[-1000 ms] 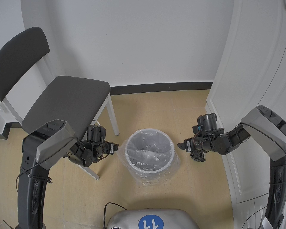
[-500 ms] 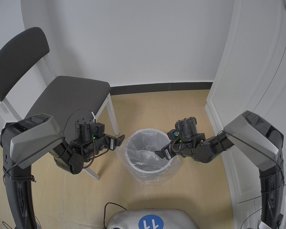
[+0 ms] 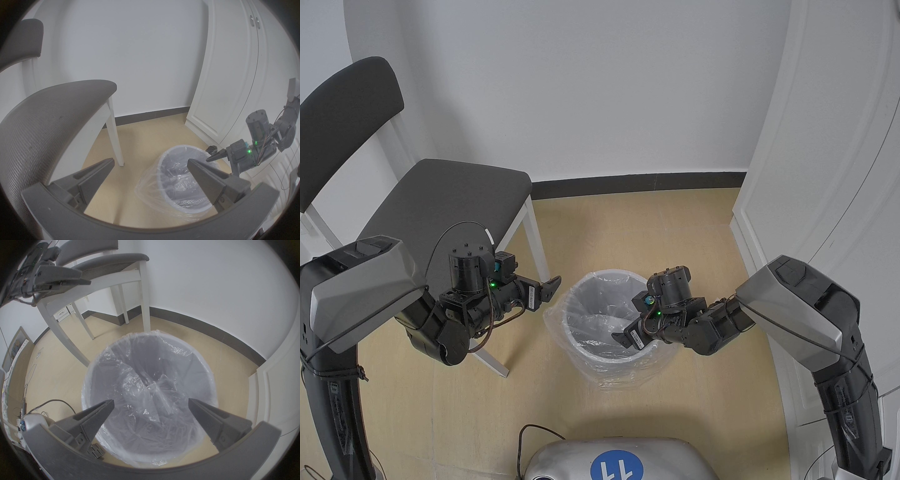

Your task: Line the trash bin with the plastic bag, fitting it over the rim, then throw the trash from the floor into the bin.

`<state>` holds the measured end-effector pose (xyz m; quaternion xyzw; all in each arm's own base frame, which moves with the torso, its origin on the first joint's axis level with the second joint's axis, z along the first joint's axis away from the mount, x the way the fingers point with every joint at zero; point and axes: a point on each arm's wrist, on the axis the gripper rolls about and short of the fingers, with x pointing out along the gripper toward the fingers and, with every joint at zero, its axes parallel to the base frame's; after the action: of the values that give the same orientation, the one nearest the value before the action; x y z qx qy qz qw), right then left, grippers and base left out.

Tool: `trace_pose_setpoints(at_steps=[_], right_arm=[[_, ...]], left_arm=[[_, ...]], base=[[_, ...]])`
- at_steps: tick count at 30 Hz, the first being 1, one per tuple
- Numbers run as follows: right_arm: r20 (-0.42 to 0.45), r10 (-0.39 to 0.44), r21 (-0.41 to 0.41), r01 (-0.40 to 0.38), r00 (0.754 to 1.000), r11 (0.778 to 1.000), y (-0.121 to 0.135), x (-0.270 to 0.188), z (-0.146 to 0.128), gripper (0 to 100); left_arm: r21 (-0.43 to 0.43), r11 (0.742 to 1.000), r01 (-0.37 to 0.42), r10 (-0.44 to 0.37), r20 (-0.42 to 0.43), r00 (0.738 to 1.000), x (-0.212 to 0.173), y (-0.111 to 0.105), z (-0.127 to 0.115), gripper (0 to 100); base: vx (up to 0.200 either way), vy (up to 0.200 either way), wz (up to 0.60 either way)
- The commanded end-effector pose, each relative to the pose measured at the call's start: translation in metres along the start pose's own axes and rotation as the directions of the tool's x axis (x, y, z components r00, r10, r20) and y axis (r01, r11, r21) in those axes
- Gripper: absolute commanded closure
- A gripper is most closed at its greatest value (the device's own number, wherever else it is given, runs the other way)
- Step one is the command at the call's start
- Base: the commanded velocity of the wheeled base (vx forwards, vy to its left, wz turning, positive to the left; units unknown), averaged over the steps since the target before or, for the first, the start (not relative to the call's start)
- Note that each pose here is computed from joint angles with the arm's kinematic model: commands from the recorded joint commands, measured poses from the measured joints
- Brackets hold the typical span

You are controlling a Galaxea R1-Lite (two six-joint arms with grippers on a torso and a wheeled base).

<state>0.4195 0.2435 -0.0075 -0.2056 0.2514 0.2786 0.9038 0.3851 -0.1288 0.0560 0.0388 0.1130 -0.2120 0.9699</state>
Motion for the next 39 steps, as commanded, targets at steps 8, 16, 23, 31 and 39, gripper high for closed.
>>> trace_pose_setpoints(at_steps=[8, 16, 23, 31, 39], right_arm=[[-0.021, 0.008, 0.006, -0.008, 1.000, 1.000, 0.004, 0.014, -0.013, 100], [0.008, 0.004, 0.004, -0.004, 1.000, 1.000, 0.004, 0.002, -0.004, 100], [0.028, 0.022, -0.015, -0.022, 0.999, 1.000, 0.016, -0.019, -0.001, 100], [0.043, 0.074, -0.057, -0.072, 0.996, 0.996, 0.050, -0.030, -0.017, 100], [0.005, 0.125, -0.089, -0.124, 0.992, 0.988, 0.076, -0.032, -0.034, 100]], left_arm=[[-0.001, 1.000, 0.000, 0.000, -0.001, 1.000, 0.002, 0.000, -0.001, 0], [-0.001, 1.000, -0.003, 0.003, 0.000, 1.000, 0.002, 0.001, -0.001, 0], [-0.001, 1.000, -0.002, 0.002, -0.006, 1.000, 0.003, 0.001, -0.004, 0], [-0.002, 1.000, -0.006, 0.006, -0.006, 1.000, 0.007, 0.002, -0.006, 0], [-0.003, 1.000, -0.007, 0.007, -0.009, 1.000, 0.009, 0.003, -0.008, 0]], base=[[0.000, 0.000, 0.00], [0.000, 0.000, 0.00], [0.000, 0.000, 0.00], [0.000, 0.000, 0.00], [0.000, 0.000, 0.00]])
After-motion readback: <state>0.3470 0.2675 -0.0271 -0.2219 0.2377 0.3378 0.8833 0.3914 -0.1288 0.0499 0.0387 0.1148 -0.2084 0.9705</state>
